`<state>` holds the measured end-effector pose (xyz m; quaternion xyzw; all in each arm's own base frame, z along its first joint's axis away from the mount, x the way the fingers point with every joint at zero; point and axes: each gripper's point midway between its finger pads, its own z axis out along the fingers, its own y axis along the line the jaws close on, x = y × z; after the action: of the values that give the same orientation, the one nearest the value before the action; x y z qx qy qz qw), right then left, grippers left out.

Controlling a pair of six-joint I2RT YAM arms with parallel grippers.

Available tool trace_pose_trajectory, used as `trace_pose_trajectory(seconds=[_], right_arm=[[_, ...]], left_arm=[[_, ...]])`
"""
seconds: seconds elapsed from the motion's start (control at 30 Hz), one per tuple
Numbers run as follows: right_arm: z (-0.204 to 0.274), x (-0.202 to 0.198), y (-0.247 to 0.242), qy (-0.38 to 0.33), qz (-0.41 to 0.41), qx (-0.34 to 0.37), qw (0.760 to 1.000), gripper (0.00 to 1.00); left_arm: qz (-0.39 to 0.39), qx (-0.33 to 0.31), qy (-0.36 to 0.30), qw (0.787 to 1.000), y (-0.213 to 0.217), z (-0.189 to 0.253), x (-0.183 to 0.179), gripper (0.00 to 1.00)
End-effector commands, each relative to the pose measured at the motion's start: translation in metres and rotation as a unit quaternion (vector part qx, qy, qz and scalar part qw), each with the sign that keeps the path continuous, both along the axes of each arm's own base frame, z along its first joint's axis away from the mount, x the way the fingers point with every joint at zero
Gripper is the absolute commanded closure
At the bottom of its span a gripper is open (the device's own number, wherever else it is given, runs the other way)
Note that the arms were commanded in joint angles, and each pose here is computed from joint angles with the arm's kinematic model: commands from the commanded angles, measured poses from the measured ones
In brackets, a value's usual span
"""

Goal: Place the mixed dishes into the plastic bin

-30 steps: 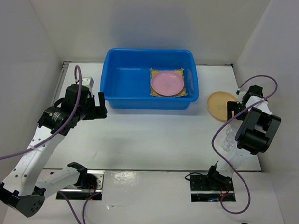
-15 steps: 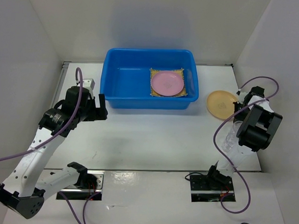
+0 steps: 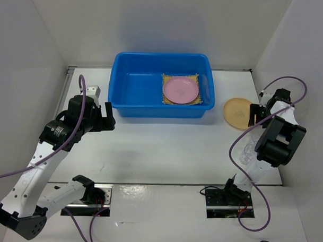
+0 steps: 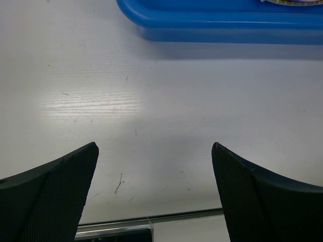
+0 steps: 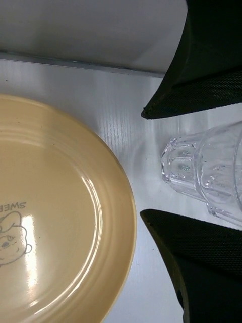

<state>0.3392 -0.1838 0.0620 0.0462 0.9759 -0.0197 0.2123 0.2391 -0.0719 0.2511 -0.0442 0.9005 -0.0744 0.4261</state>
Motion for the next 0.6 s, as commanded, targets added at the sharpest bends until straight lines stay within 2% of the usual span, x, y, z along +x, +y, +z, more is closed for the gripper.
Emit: trace_pose_trajectory(seconds=[0.0, 0.27, 0.57], right_arm=[[0.029, 0.013, -0.004, -0.042, -0.007, -0.007, 0.999, 0.23], [0.017, 0.032, -0.006, -0.042, -0.030, 0.024, 0.998, 0.21], [-0.023, 0.046, -0.002, -0.013, -0.060, 0.082, 0.995, 0.23]], left_arm=[[0.006, 0.002, -0.026, 1.000, 0.005, 0.010, 0.003, 0.01], [0.012, 0.002, -0.023, 1.000, 0.006, 0.006, 0.003, 0.01], [0.012, 0.002, -0.023, 1.000, 0.006, 0.006, 0.003, 0.01]])
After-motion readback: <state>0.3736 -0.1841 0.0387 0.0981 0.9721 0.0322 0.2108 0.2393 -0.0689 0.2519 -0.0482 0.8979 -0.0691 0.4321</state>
